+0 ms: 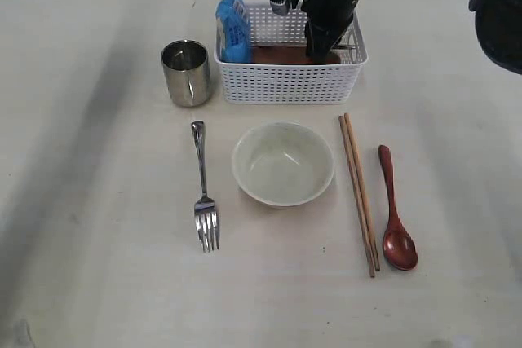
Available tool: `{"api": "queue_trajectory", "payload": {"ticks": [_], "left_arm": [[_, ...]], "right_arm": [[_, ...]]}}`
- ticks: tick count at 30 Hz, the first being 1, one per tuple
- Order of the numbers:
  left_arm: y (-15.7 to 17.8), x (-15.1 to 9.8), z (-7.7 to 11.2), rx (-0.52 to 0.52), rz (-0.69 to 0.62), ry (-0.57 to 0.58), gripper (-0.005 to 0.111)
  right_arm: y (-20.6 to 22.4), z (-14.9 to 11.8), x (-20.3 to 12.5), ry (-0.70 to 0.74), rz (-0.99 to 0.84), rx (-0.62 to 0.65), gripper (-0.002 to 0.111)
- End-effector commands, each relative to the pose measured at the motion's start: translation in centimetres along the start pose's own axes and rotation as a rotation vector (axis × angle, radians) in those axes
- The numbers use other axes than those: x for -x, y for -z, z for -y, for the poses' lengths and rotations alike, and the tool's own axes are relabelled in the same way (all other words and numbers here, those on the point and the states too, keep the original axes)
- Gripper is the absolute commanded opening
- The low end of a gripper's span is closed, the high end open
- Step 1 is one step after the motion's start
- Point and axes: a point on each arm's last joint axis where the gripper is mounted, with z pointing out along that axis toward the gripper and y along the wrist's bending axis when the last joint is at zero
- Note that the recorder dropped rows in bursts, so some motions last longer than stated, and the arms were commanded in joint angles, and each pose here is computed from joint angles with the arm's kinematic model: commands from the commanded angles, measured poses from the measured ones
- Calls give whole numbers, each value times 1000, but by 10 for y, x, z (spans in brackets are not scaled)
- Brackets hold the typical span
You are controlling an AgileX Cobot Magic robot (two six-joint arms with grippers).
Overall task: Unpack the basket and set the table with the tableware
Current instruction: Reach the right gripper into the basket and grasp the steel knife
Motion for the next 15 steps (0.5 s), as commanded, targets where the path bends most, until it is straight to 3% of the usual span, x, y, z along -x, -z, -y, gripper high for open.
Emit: {"api": "queue_trajectory", "payload": {"ticks": [1, 15], "left_arm": [[4, 6, 3, -3, 17, -10, 44], [4, 7, 2, 1, 20, -9, 44]], "right_arm": [[-3, 0, -2, 1, -10, 7, 3], [10, -4, 18, 58, 38, -62, 0]]}}
